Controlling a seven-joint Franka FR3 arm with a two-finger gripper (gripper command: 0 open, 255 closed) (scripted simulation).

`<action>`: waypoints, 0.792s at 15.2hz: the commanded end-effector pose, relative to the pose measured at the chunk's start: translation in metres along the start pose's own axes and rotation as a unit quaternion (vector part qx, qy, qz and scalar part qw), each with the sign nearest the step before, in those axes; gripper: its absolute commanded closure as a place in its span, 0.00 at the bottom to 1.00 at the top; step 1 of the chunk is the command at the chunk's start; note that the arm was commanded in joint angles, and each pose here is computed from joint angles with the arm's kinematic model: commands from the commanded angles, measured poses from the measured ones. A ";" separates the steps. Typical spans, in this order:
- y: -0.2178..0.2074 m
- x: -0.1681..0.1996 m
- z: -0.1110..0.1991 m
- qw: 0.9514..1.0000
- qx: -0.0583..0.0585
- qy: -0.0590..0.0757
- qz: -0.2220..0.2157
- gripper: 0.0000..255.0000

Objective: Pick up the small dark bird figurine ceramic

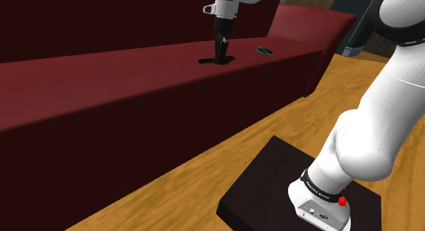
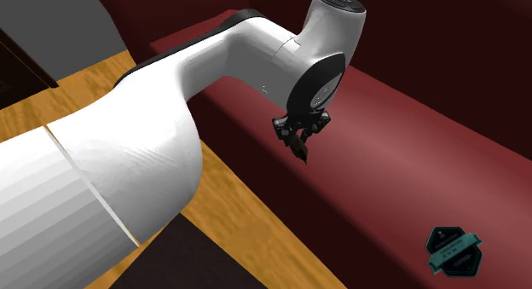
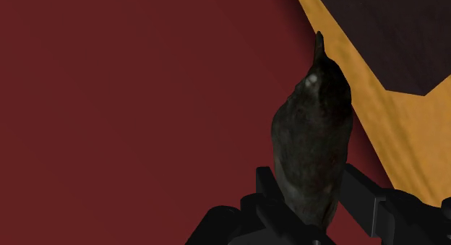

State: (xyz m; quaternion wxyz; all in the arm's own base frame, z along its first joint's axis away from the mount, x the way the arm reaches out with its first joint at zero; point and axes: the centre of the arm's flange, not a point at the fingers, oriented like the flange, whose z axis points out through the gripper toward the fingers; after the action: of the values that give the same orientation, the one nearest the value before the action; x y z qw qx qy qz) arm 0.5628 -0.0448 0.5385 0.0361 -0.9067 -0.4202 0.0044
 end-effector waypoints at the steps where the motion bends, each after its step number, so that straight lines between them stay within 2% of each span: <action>1: 0.000 0.000 0.000 1.000 0.000 0.000 0.000 1.00; 5: 0.000 0.001 0.000 1.000 0.000 0.000 0.000 1.00; 12: -0.002 0.002 -0.037 1.000 0.000 0.000 0.000 1.00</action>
State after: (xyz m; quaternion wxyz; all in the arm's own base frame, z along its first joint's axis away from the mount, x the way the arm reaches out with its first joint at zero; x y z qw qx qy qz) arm 0.5641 -0.0438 0.5706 0.0362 -0.9067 -0.4202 0.0045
